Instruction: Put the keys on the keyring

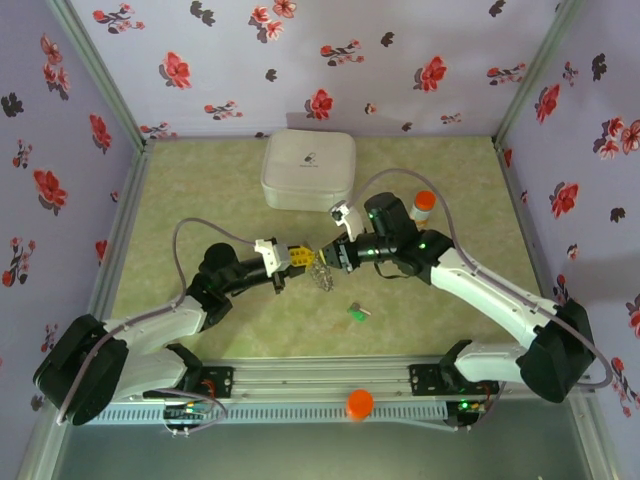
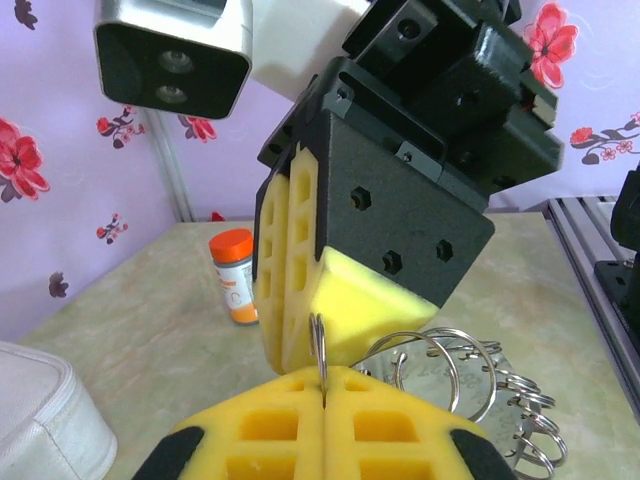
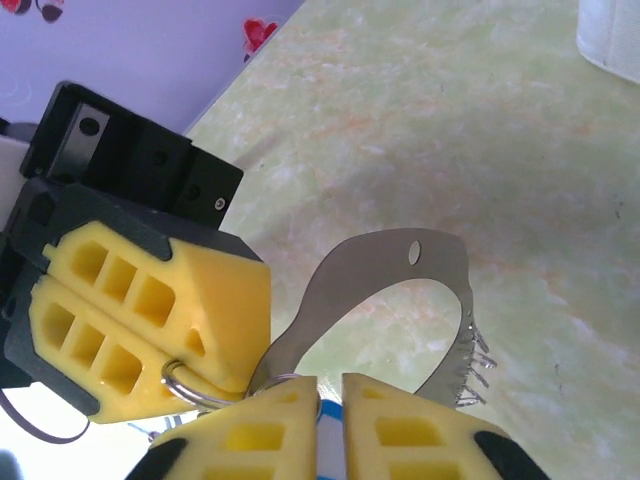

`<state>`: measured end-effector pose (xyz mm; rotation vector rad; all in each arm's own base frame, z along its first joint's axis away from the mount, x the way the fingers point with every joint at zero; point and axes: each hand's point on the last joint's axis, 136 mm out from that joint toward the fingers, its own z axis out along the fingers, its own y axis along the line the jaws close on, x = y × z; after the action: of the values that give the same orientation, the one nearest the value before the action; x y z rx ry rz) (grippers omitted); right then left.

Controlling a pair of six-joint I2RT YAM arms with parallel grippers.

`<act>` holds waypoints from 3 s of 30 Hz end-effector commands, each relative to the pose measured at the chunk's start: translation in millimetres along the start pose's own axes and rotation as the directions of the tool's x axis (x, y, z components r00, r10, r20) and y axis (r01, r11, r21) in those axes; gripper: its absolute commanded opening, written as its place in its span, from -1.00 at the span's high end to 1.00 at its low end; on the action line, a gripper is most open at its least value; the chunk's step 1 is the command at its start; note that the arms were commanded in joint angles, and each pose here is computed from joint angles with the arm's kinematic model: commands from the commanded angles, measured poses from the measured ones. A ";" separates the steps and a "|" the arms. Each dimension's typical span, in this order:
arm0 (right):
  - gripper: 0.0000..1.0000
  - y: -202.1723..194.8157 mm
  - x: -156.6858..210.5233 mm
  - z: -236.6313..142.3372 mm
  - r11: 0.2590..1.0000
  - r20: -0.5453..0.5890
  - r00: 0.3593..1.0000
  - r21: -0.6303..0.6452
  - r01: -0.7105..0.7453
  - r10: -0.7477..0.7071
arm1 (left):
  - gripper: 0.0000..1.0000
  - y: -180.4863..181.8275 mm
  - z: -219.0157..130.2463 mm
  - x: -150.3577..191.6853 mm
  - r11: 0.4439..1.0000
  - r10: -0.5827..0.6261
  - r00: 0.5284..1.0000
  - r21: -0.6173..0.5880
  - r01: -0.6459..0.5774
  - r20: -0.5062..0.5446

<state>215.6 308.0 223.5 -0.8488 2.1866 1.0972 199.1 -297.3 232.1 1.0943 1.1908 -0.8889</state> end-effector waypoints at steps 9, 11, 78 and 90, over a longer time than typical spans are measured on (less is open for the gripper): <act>0.15 -15.0 2.6 -31.0 0.975 0.113 0.973 0.120 0.190 -0.203 | 1.00 1.0 0.8 -22.6 1.000 0.015 0.994 0.012 -0.016 0.105; 0.12 -18.2 11.0 -31.0 0.951 0.135 0.946 0.139 0.277 -0.295 | 1.00 3.2 -0.1 -25.8 1.000 0.004 0.993 0.011 -0.005 0.121; 1.00 0.8 6.3 -14.3 0.720 0.232 0.684 0.297 0.627 -0.692 | 1.00 -3.0 -4.8 -33.8 0.992 -0.108 0.985 0.078 0.099 0.132; 1.00 13.8 -8.6 -30.2 0.665 0.209 0.634 0.315 0.677 -0.744 | 1.00 -3.8 -4.0 -13.6 0.995 -0.081 0.995 0.064 0.078 0.053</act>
<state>206.5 293.3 232.6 -1.1968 1.4608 0.5590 194.0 -297.2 237.6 1.0469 1.2280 -1.0529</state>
